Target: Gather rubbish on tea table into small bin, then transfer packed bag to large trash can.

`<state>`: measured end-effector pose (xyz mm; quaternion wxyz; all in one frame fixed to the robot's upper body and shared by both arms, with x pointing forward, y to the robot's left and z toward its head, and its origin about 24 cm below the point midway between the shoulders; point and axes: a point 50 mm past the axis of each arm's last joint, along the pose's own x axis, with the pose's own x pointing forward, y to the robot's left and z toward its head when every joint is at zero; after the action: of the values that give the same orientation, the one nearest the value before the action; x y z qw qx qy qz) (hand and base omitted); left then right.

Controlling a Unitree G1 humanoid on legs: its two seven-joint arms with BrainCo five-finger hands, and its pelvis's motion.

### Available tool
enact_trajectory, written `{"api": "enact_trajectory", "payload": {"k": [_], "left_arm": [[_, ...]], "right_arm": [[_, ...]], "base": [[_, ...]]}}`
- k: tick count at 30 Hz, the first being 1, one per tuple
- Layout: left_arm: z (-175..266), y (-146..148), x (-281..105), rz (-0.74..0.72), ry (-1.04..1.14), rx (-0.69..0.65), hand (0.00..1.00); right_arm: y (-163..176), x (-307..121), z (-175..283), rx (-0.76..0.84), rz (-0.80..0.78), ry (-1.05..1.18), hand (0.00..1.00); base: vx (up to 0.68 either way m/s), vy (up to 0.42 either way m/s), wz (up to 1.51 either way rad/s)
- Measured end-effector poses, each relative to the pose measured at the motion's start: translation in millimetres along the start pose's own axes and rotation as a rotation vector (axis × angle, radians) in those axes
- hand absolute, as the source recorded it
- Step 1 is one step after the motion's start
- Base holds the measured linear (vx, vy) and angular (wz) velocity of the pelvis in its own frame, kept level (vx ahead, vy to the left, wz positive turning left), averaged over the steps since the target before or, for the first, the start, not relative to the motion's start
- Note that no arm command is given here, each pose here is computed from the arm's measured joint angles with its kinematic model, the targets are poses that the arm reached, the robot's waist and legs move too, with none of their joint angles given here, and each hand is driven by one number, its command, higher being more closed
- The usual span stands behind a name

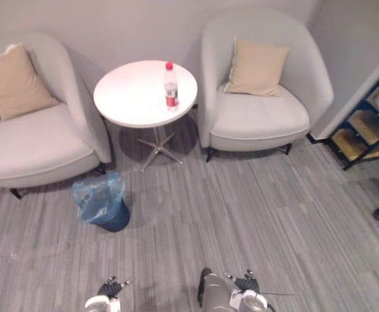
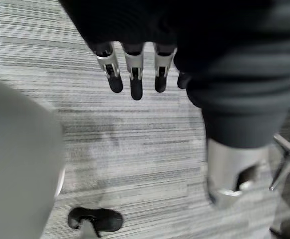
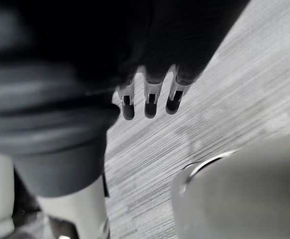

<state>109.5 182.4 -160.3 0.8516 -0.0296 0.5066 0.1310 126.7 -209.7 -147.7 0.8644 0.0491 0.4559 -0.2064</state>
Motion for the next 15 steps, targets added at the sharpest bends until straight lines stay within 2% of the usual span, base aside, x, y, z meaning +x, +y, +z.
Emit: {"api": "enact_trajectory", "payload": {"k": [6,11,15], "left_arm": [[22,3,0,0.011,-0.102,-0.021,0.00],[25,2,0,-0.002,-0.123,0.006,0.00],[29,8,2,-0.002,-0.124,0.042,0.00]], "right_arm": [[2,-3,-10,-0.018,0.000,0.023,0.00],[1,-3,-15,-0.014,-0.010,0.052,0.00],[15,-3,-16,-0.012,0.034,0.066,0.00]], "base": [[0.30,-0.139,0.06],[0.43,0.090,-0.13],[0.54,0.154,-0.15]]}}
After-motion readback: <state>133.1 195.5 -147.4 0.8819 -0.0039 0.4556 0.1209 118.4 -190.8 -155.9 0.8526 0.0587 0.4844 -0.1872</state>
